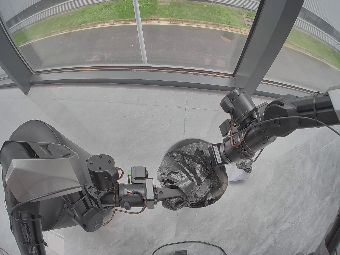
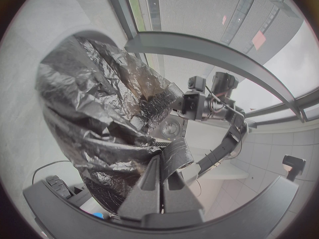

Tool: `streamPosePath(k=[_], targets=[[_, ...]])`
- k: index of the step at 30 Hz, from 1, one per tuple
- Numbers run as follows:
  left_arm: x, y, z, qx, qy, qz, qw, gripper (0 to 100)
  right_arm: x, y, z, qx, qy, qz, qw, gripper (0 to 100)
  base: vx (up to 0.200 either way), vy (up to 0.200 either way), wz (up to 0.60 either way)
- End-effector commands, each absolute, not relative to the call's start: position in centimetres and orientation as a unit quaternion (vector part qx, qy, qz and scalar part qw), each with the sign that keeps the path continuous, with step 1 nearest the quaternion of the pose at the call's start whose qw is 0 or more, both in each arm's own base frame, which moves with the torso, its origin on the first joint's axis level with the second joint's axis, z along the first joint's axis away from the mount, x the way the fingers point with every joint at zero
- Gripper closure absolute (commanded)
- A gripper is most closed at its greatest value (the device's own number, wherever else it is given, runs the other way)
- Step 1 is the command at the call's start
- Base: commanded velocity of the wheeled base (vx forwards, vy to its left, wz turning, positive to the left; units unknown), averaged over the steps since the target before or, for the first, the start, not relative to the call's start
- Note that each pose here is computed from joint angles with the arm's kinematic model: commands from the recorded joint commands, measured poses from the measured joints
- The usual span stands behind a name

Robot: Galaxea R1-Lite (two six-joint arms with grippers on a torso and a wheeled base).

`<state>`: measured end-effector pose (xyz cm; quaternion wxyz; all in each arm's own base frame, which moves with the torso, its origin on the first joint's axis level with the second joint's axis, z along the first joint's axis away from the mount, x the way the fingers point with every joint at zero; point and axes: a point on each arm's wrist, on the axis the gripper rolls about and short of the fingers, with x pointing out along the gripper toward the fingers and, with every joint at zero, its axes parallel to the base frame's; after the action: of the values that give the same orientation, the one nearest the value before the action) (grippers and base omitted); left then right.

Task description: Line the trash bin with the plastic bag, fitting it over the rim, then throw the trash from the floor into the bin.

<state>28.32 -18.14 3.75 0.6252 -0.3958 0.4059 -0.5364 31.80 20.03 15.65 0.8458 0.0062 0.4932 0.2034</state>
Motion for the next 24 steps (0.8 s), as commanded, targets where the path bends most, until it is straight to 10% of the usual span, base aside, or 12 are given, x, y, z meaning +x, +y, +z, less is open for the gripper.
streamPosePath(k=[1,12,24], targets=[[29.8,-17.4,3.2,-0.414,0.4,-0.505,0.643,100,32.2,20.3,13.0,0.004,0.497,0.202,0.844,100,0.0,0.0,0.0],[30.4,-17.2,5.1,-0.412,0.352,-0.457,0.706,100,32.3,20.2,12.9,0.009,0.487,0.203,0.849,100,0.0,0.0,0.0],[28.3,-21.4,7.3,-0.205,0.252,-0.246,0.913,100,31.9,19.9,13.1,0.007,0.487,0.199,0.85,100,0.0,0.0,0.0]])
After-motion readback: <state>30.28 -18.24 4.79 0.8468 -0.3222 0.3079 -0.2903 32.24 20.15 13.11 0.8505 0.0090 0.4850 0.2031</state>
